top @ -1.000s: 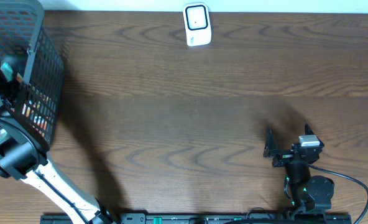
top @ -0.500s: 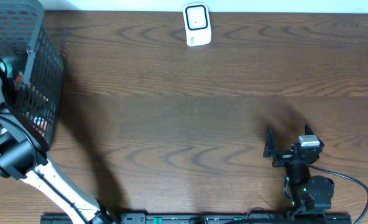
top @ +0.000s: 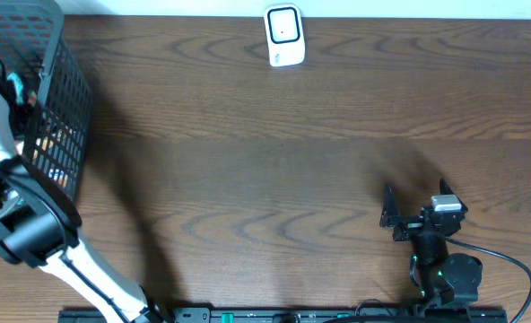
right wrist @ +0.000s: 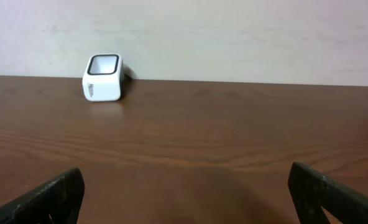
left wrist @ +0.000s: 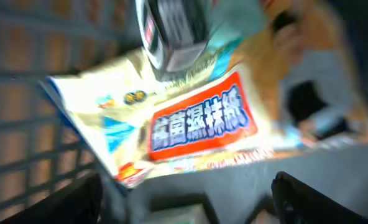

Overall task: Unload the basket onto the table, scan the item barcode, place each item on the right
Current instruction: 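Grasp the yellow snack bag inside the basket with the left gripper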

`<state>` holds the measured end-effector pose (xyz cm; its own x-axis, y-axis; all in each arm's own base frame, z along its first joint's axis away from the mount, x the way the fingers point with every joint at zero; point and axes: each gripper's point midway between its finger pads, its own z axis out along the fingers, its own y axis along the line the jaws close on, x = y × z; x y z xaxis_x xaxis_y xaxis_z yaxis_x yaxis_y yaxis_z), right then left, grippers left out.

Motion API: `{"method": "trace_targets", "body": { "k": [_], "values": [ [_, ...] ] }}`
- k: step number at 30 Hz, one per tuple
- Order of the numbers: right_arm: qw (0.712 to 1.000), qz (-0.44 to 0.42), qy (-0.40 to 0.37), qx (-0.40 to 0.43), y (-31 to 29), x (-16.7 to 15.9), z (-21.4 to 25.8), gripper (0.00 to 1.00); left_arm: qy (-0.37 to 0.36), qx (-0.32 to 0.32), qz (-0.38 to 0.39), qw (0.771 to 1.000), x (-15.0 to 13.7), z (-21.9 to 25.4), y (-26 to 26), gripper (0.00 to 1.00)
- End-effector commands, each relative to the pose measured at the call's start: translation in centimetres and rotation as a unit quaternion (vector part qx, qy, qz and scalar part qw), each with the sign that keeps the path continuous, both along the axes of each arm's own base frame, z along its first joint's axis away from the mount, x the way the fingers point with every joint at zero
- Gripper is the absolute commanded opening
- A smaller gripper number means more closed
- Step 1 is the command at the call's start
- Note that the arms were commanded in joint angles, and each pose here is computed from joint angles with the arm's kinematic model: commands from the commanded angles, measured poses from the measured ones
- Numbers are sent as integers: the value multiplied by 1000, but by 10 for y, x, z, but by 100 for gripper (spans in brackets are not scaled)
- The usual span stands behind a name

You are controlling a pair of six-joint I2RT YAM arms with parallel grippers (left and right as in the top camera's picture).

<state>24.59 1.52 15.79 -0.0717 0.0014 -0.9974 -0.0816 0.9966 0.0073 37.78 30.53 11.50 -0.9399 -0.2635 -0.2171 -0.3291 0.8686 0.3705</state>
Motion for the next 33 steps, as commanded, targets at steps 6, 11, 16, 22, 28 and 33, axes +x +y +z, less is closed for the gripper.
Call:
{"method": "trace_targets", "body": {
  "k": [6,11,16,22,28,33],
  "values": [
    [1000,-6,-1,-6,-3,0,0,99,71,-8,-105,992,-9,-20,-12,86],
    [1000,-6,-1,-6,-3,0,0,99,73,3,-133,988,-6,-43,-10,91],
    [1000,-6,-1,-6,-3,0,0,99,78,5,-143,987,-9,-61,-6,91],
    [1000,-6,-1,-6,-3,0,0,99,95,-13,-126,987,-24,-86,4,88],
    [1000,-6,-1,-6,-3,0,0,99,56,-53,-118,990,-24,-93,5,67],
    [1000,-6,-1,-6,-3,0,0,99,37,-73,-120,989,-21,-95,1,67]
  ]
}}
